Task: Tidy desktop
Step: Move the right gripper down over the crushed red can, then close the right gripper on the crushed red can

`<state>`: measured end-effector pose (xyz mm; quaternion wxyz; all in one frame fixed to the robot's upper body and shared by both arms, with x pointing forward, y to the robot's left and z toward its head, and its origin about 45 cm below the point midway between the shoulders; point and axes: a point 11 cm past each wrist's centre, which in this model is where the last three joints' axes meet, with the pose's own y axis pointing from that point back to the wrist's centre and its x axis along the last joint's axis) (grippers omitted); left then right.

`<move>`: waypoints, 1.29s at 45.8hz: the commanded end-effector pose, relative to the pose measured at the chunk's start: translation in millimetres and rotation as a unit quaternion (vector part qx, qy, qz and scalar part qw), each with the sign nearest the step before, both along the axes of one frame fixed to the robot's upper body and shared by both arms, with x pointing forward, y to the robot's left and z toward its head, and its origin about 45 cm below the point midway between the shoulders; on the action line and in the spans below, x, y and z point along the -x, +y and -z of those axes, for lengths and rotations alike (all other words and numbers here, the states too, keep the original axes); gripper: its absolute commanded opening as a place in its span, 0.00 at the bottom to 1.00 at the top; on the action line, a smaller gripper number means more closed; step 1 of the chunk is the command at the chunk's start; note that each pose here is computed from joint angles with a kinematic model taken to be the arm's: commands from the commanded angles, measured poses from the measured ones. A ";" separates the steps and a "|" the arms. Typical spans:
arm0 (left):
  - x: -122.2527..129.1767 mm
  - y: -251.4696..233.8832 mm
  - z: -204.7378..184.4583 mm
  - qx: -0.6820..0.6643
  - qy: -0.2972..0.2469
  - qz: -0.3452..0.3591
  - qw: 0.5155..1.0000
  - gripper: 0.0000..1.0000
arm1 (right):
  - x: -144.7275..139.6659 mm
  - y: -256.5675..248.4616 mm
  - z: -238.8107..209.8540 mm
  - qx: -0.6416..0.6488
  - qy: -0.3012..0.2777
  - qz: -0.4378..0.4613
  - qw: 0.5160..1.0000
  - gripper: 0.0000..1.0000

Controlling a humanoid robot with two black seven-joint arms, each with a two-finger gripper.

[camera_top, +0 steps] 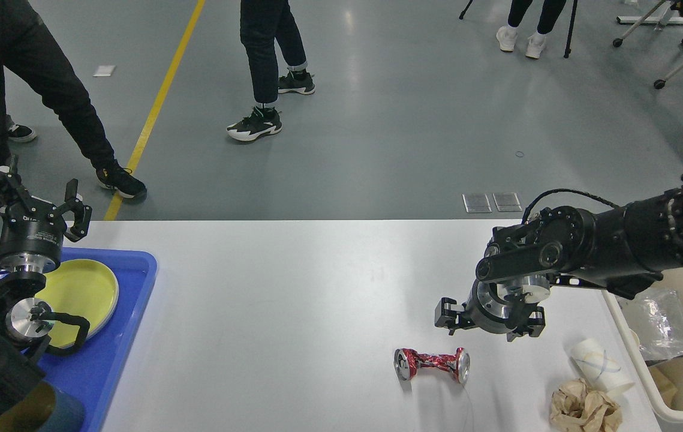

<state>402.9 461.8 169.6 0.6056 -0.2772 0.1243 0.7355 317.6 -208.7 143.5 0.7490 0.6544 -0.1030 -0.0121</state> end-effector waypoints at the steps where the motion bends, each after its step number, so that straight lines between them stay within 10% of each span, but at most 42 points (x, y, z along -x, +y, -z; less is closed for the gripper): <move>1: 0.0 0.0 0.0 0.000 0.000 0.000 1.000 0.96 | 8.0 -1.4 19.6 -0.002 0.010 0.009 1.000 0.85; 30: 0.0 0.0 0.0 0.000 0.000 0.000 1.000 0.96 | 15.9 -14.0 64.1 0.005 -0.031 0.024 0.999 0.78; 35: 0.0 0.0 0.0 0.000 0.000 0.000 1.000 0.96 | 17.1 -13.5 65.2 0.005 -0.031 0.025 0.999 0.55; 59: 0.0 0.0 0.0 0.000 0.000 0.000 1.000 0.96 | 23.8 2.5 61.9 -0.004 -0.020 0.006 1.000 0.32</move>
